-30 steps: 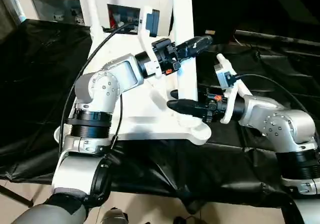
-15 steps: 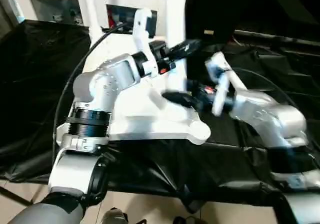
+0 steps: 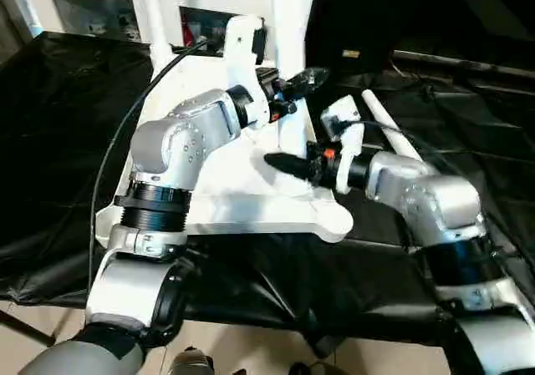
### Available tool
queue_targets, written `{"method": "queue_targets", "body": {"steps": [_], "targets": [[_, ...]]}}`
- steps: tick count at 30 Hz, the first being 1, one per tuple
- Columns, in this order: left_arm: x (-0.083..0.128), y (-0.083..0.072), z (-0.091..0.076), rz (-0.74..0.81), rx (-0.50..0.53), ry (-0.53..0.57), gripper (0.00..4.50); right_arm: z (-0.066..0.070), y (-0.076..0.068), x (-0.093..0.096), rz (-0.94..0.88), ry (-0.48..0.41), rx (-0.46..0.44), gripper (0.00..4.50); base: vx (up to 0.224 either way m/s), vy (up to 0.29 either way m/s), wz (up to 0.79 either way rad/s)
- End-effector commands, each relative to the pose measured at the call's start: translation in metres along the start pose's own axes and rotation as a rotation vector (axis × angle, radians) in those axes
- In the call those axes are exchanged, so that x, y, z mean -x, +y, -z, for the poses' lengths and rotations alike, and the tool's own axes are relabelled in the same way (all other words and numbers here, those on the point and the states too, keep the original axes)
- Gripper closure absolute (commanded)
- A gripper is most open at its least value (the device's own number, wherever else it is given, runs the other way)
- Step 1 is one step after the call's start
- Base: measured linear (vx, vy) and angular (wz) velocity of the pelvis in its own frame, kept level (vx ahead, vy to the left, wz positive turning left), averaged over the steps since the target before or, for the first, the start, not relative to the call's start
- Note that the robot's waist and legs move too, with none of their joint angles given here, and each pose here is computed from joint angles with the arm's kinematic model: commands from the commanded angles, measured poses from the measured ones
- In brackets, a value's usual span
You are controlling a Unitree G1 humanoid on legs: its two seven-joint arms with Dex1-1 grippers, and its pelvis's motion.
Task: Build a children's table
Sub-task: Pick table leg
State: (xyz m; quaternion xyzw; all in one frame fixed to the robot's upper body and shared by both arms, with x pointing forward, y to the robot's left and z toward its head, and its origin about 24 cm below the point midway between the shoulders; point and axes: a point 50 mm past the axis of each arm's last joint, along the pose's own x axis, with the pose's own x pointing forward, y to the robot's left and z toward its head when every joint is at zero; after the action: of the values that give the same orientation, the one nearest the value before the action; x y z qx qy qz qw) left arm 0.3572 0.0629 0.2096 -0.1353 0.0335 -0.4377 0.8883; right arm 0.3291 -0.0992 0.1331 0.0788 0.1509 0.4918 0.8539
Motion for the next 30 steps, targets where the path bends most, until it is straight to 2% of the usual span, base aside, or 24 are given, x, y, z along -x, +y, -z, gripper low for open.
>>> {"method": "queue_targets", "body": {"steps": [1, 4, 12, 30], "targets": [[-0.002, -0.008, -0.006, 0.044, -0.052, -0.004, 2.61, -0.003, -0.004, 0.007, -0.01, -0.005, -0.027, 1.45, 0.0, 0.0, 0.0], [-0.003, -0.011, -0.004, 0.082, -0.084, 0.02, 2.62, -0.005, -0.004, 0.01, -0.005, 0.007, -0.022, 1.07, 0.0, 0.0, 0.0], [-0.005, -0.017, 0.002, 0.148, -0.127, 0.068, 2.62, -0.004, -0.006, 0.012, -0.013, 0.046, -0.028, 1.06, 0.0, 0.0, 0.0], [-0.001, -0.023, 0.006, 0.23, -0.116, 0.105, 2.62, 0.002, -0.006, 0.013, -0.016, 0.084, -0.031, 1.06, 0.0, 0.0, 0.0]]}}
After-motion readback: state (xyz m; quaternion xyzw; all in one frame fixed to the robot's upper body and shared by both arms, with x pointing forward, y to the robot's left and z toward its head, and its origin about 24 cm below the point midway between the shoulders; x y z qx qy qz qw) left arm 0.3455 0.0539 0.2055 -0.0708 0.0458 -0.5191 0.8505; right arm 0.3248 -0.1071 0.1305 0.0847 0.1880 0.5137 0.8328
